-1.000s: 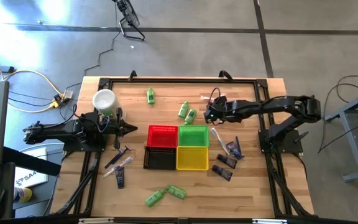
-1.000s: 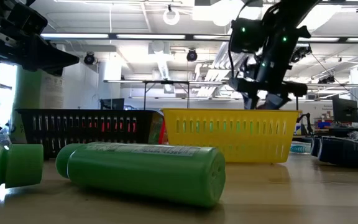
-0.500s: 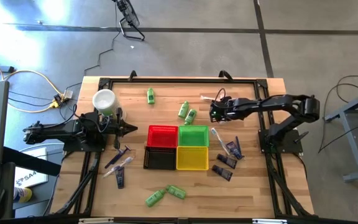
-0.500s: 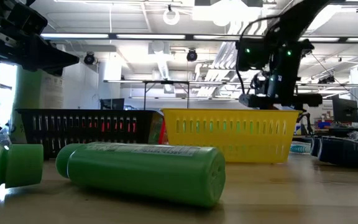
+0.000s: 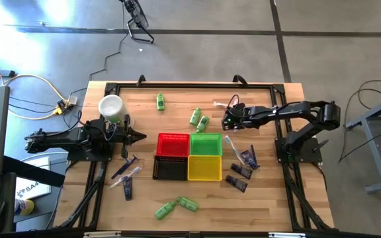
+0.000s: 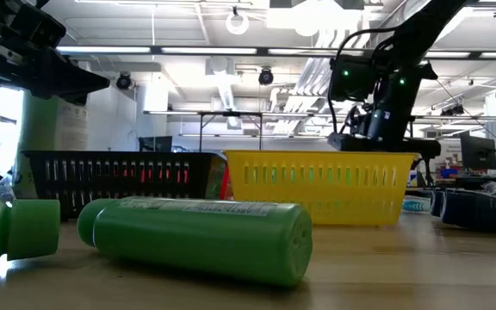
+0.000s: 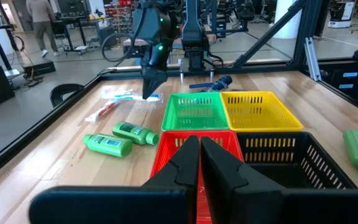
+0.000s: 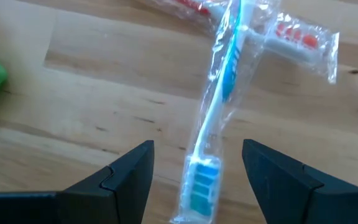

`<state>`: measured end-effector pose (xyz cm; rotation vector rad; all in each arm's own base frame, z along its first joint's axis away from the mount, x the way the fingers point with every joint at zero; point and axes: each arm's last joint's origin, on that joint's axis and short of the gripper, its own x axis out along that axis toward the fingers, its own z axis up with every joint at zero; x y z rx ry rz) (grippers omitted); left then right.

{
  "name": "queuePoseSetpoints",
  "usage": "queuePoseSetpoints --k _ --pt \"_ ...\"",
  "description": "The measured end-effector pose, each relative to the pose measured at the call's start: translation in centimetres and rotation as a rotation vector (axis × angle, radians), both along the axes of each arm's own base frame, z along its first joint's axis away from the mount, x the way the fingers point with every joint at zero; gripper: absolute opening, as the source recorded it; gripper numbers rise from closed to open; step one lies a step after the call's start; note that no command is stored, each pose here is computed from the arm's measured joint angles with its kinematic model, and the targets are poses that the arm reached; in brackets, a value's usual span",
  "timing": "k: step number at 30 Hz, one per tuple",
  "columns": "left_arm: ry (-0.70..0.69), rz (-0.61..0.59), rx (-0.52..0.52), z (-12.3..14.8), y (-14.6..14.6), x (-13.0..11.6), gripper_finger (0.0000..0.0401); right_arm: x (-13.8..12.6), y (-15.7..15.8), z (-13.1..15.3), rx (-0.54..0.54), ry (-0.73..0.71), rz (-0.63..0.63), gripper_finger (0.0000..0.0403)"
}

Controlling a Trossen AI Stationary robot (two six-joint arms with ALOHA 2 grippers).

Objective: Pick & Place Travel size toiletries
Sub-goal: Put the blue toothbrush into the red bin

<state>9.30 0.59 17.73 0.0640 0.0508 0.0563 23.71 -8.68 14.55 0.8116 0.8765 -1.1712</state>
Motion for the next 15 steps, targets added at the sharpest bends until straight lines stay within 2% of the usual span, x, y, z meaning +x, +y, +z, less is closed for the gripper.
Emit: queuePoseSetpoints --k 15 --pt "0.0 0.0 0.0 0.0 0.0 0.0 0.0012 -0.1 -0.07 -0.25 -0.046 -0.006 -0.018 0.0238"
